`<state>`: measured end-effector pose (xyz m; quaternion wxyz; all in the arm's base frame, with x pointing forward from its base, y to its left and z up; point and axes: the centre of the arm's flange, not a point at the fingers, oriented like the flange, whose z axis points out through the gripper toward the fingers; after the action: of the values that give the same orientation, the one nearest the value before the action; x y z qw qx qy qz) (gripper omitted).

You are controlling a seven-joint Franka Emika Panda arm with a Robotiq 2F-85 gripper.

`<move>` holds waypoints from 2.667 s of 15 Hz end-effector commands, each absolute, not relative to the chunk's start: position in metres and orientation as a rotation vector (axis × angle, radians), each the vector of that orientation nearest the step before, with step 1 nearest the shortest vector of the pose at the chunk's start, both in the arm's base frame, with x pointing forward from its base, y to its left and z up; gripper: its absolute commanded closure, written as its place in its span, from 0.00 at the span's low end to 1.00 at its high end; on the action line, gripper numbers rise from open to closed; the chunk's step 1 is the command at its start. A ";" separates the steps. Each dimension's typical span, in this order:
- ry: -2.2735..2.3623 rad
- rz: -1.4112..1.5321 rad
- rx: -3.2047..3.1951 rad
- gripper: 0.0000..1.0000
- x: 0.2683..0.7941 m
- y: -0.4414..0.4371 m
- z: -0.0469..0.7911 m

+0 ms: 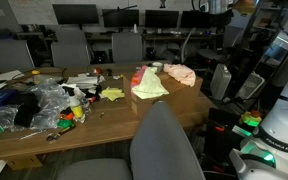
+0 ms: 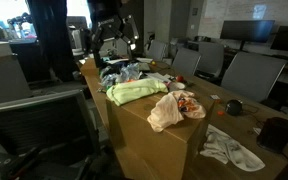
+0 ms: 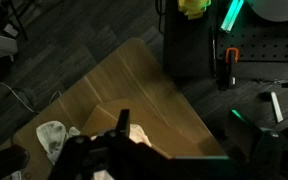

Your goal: Hang the shirts that are on the box on the back of the chair

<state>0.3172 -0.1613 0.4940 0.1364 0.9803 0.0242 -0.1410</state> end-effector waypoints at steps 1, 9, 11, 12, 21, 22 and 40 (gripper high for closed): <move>0.069 -0.404 2.837 0.00 0.318 -0.161 0.495; 0.076 -0.382 2.830 0.00 0.325 -0.165 0.498; 0.113 -0.358 2.821 0.00 0.341 -0.167 0.506; 0.140 -0.340 2.808 0.00 0.352 -0.166 0.511; 0.263 0.011 2.762 0.00 0.470 -0.139 0.558; 0.259 0.043 2.769 0.00 0.486 -0.136 0.560; 0.212 -0.069 2.935 0.00 0.630 -0.122 0.464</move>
<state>0.6120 -0.1160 0.4692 0.1235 0.9890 0.0801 -0.0161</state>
